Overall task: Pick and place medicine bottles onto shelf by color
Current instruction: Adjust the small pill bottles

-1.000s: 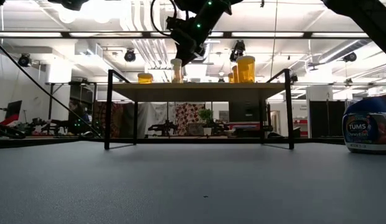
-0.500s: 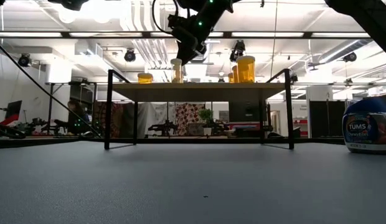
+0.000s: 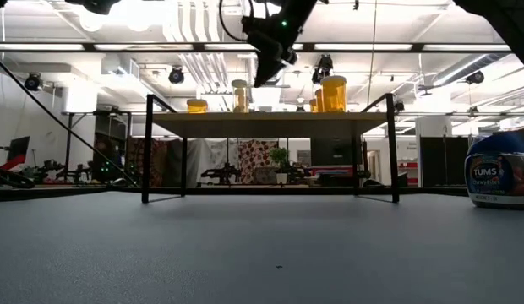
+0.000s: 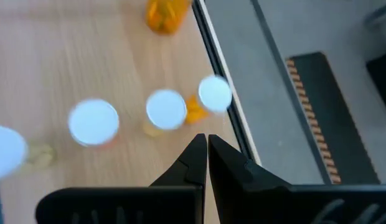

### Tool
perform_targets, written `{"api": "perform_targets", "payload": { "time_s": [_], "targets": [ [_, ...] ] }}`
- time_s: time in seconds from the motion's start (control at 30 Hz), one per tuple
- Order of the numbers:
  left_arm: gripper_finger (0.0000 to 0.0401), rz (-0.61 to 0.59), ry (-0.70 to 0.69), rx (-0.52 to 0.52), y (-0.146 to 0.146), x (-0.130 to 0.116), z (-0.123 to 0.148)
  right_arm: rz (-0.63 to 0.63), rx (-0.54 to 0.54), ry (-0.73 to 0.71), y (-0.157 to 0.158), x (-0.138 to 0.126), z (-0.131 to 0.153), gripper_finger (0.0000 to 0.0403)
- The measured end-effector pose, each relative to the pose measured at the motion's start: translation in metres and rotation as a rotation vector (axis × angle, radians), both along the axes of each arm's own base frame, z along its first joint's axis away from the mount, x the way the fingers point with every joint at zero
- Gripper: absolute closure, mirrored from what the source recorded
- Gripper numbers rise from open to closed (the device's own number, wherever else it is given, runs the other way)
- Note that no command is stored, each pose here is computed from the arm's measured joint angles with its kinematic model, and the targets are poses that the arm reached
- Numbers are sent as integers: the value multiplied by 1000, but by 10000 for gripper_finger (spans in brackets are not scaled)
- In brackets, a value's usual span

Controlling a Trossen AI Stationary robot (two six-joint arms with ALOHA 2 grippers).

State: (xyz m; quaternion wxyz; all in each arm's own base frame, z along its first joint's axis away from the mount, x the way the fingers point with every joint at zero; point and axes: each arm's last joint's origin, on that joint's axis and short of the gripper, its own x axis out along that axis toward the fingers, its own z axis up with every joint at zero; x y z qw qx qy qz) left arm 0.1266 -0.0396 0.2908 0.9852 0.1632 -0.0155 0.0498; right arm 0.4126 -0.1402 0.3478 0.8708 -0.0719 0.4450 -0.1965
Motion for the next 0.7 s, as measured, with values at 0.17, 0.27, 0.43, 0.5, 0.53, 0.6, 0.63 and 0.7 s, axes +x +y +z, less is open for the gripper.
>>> {"api": "perform_targets", "payload": {
  "time_s": [0.17,0.27,0.43,0.5,0.53,0.6,0.63,0.7],
  "targets": [
    [225,0,6,3,-1,1,-1,-35,33,42,-4,-2,-15,394],
    [225,0,5,2,-1,1,-1,-35,34,42,-5,0,-20,394],
    [225,0,4,2,-1,1,0,-4,68,12,-4,3,-24,394],
    [225,0,4,2,-1,1,0,0,63,-9,-5,5,-24,394],
    [225,0,4,2,-1,1,0,3,65,-15,-5,6,-25,394],
    [225,0,4,2,-1,1,0,9,72,-18,-5,6,-26,394],
    [225,0,4,2,-1,1,0,9,72,-17,-5,6,-26,394],
    [225,0,4,2,-1,1,0,9,71,-21,-5,6,-26,394]
  ]
}}
